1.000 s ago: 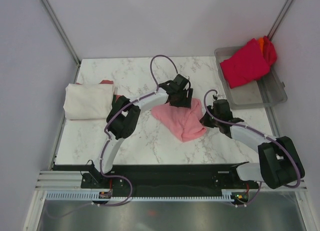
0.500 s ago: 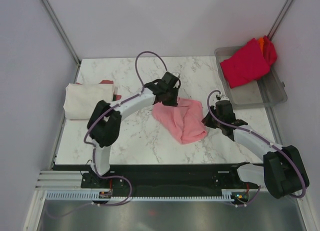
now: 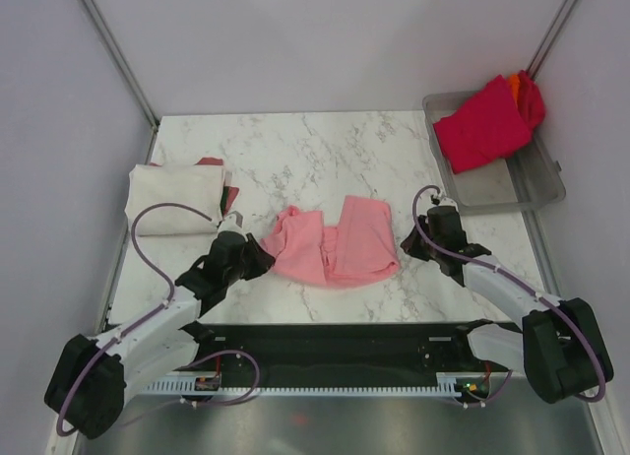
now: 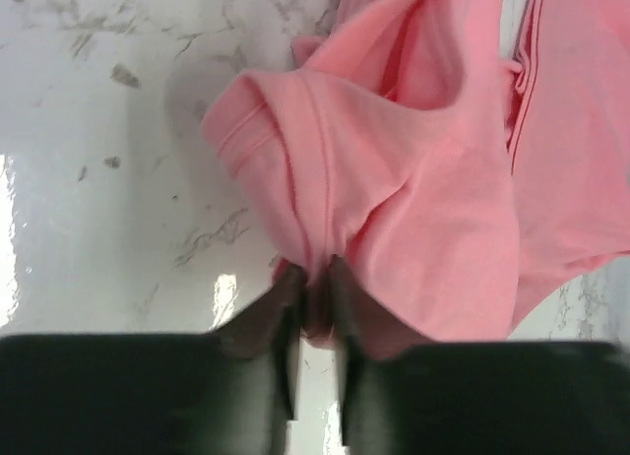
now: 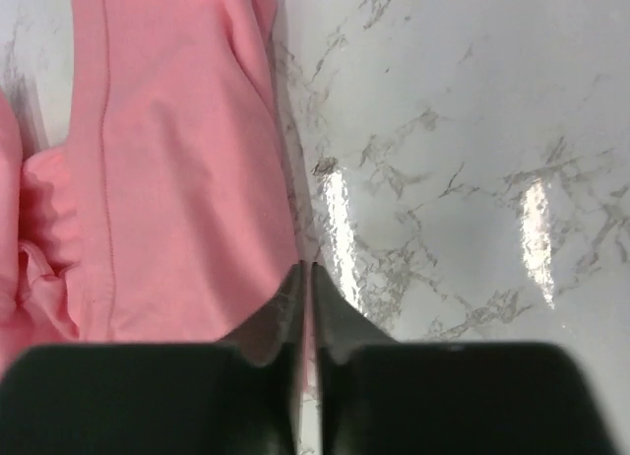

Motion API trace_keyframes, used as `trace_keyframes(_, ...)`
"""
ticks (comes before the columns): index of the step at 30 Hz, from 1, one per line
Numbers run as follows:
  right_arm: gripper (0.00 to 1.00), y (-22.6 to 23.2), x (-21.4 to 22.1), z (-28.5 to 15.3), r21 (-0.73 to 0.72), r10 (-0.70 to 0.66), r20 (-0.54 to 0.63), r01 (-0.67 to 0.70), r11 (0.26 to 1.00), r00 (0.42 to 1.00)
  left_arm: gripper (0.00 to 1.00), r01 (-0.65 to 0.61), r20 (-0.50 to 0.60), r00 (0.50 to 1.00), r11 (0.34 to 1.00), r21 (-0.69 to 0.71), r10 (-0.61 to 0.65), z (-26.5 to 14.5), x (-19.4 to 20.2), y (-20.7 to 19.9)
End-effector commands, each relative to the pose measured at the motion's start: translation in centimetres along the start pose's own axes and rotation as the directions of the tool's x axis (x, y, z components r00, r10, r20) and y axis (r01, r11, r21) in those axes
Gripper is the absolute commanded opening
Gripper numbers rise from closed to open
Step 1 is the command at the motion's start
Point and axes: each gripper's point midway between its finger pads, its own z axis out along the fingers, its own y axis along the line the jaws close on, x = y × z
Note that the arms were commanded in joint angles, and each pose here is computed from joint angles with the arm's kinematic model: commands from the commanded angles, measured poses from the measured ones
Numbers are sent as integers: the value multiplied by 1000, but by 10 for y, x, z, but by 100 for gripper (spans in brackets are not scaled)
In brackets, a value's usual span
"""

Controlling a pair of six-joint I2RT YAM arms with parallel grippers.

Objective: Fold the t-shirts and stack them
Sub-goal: Flatten the tshirt out

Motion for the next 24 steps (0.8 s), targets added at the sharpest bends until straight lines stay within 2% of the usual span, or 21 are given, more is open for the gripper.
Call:
trace_keyframes(1, 23, 21, -8, -6, -90, -33, 7, 34, 995, 999, 33, 67, 155, 985, 996, 58, -75, -17, -26, -7)
trace_keyframes(2, 43, 30, -10, -8, -122, -53, 5, 53, 991, 999, 50, 56, 166, 984, 997, 44, -63, -19, -26, -3)
trace_keyframes(3, 47, 38, -5, -9, -142, -96, -2, 95, 985, 995, 75, 55, 152, 987, 998, 11, -56, -21, -21, 5)
trace_keyframes(5, 53, 50, -9, -12, -142, -140, 12, 140, 980, 990, 84, 26, 180, 983, 1000, 8, -27, -27, -27, 6)
trace_keyframes(7, 53, 65, -2, -11, -154, -208, -6, 204, 967, 978, 84, -2, 184, 983, 1000, -1, 2, -29, -34, 2)
trace_keyframes(10, 45, 82, -3, -7, -137, -276, -26, 270, 953, 961, 84, -58, 183, 981, 998, -33, 63, -30, -49, -6)
trace_keyframes(12, 40, 102, -1, -8, -163, -325, -31, 316, 935, 945, 84, -107, 138, 983, 991, -82, 118, -21, -49, -3)
trace_keyframes(17, 41, 133, 27, 0, -195, -395, -92, 372, 908, 914, 84, -155, 57, 985, 975, -158, 165, 1, -51, -2)
trace_keyframes(20, 41, 143, 51, 5, -207, -426, -124, 396, 894, 896, 84, -160, 29, 986, 975, -155, 166, 9, -48, -3)
trace_keyframes(24, 44, 151, 80, 14, -219, -453, -170, 414, 883, 875, 78, -163, -11, 987, 973, -164, 163, 20, -40, 3)
